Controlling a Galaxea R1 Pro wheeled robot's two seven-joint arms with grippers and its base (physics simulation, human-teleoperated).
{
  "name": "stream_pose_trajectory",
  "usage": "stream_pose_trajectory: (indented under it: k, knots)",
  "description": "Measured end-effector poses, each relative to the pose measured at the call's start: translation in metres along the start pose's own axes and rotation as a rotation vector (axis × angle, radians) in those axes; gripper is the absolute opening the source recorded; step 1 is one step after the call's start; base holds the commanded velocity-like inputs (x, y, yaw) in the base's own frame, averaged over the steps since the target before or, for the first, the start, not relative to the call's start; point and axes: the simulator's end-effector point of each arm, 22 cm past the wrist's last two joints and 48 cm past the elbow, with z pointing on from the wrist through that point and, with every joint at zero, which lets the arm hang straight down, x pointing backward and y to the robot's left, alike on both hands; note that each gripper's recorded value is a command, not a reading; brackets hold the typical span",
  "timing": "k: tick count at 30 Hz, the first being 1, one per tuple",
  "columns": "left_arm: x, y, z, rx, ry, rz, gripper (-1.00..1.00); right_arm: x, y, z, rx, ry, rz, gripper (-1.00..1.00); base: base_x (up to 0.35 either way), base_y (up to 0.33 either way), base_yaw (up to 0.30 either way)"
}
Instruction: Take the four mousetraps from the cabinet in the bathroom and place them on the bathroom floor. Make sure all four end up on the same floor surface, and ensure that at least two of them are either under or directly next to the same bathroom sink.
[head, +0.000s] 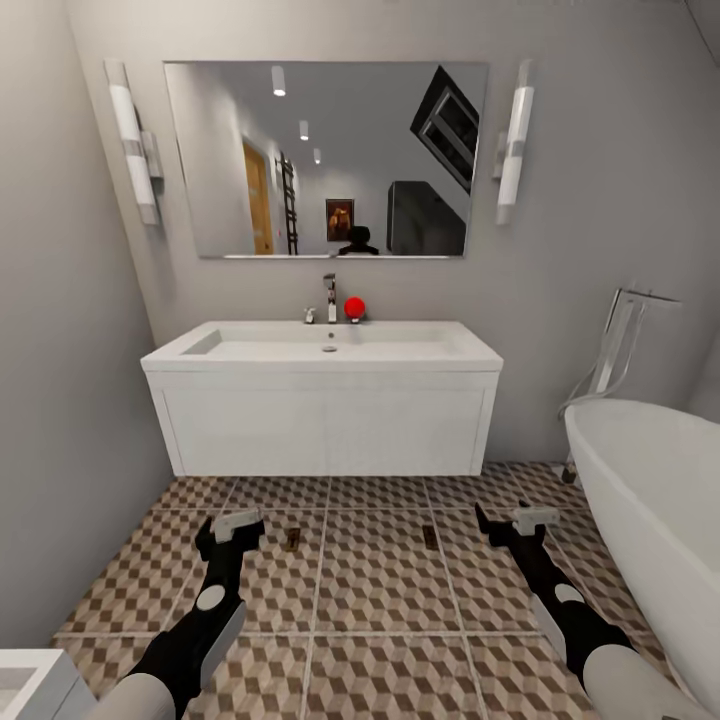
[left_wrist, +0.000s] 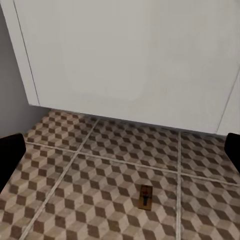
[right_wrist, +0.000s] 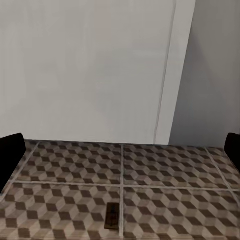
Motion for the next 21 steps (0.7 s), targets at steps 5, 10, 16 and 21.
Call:
stream_pose_trajectory:
  k: [5, 10, 16, 21]
  knots:
    - [-0.007, 0.001, 0.0, -0.002, 0.008, 0.001, 1.0, 0.007, 0.003, -0.004, -0.003, 0.039, 0.012, 1.0, 0.0, 0.0, 0.0]
    - [0.018, 0.007, -0.004, -0.011, 0.061, 0.018, 1.0, 0.039, 0.011, -0.016, -0.013, 0.112, 0.032, 1.0, 0.0, 0.0, 0.0]
    - [0.063, 0.008, -0.02, -0.005, 0.171, 0.049, 1.0, 0.067, 0.019, -0.031, -0.022, 0.19, 0.053, 1.0, 0.0, 0.0, 0.0]
    - [0.081, 0.004, -0.031, 0.022, 0.232, 0.066, 1.0, 0.07, 0.02, -0.038, -0.024, 0.221, 0.06, 1.0, 0.0, 0.0, 0.0]
